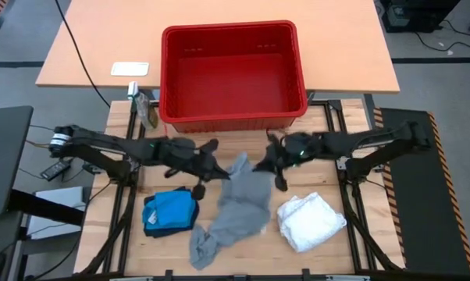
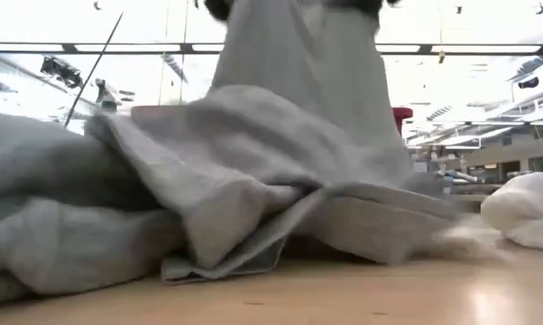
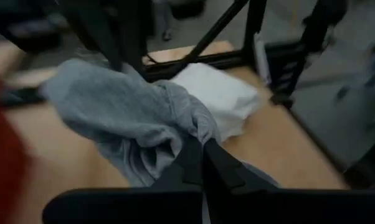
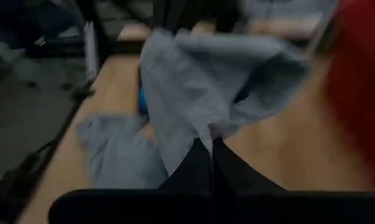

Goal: Fold laundry
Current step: Fold the gray shirt

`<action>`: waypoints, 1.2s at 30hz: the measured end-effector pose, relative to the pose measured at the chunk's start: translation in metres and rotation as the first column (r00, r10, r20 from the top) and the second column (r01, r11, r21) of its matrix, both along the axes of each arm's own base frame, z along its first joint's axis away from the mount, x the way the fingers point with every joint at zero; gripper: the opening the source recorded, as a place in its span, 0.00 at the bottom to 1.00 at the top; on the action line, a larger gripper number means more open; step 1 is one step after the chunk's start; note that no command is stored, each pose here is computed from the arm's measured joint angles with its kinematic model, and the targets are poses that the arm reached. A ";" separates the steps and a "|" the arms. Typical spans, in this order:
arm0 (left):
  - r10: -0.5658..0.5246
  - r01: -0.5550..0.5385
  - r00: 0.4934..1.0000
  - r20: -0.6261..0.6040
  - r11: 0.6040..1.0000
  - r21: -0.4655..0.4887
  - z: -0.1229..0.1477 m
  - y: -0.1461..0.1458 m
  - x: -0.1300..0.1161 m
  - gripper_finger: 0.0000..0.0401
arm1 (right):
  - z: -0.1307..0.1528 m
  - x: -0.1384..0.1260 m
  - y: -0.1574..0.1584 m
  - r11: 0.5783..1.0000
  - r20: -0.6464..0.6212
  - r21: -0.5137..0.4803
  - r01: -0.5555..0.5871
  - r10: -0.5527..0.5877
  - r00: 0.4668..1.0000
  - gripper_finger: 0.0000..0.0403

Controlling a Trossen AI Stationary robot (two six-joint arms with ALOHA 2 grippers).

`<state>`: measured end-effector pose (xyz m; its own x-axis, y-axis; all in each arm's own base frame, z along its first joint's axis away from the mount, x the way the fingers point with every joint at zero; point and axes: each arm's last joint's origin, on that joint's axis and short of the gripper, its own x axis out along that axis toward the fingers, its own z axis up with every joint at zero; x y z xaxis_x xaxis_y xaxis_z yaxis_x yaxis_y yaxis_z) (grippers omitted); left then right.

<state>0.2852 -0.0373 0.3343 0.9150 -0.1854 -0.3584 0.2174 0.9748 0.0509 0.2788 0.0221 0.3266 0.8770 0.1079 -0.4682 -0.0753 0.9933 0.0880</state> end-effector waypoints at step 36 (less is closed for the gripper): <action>0.102 -0.097 0.995 -0.011 0.971 0.217 0.196 -0.013 -0.022 0.00 | 0.201 -0.031 0.030 0.964 0.003 -0.252 0.081 -0.083 0.997 0.01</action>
<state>0.2636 -0.0501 0.5306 0.9163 -0.0098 -0.4004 0.1231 0.9582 0.2584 0.2481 0.0526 0.5279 0.8744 -0.0859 -0.4776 0.0067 0.9862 -0.1652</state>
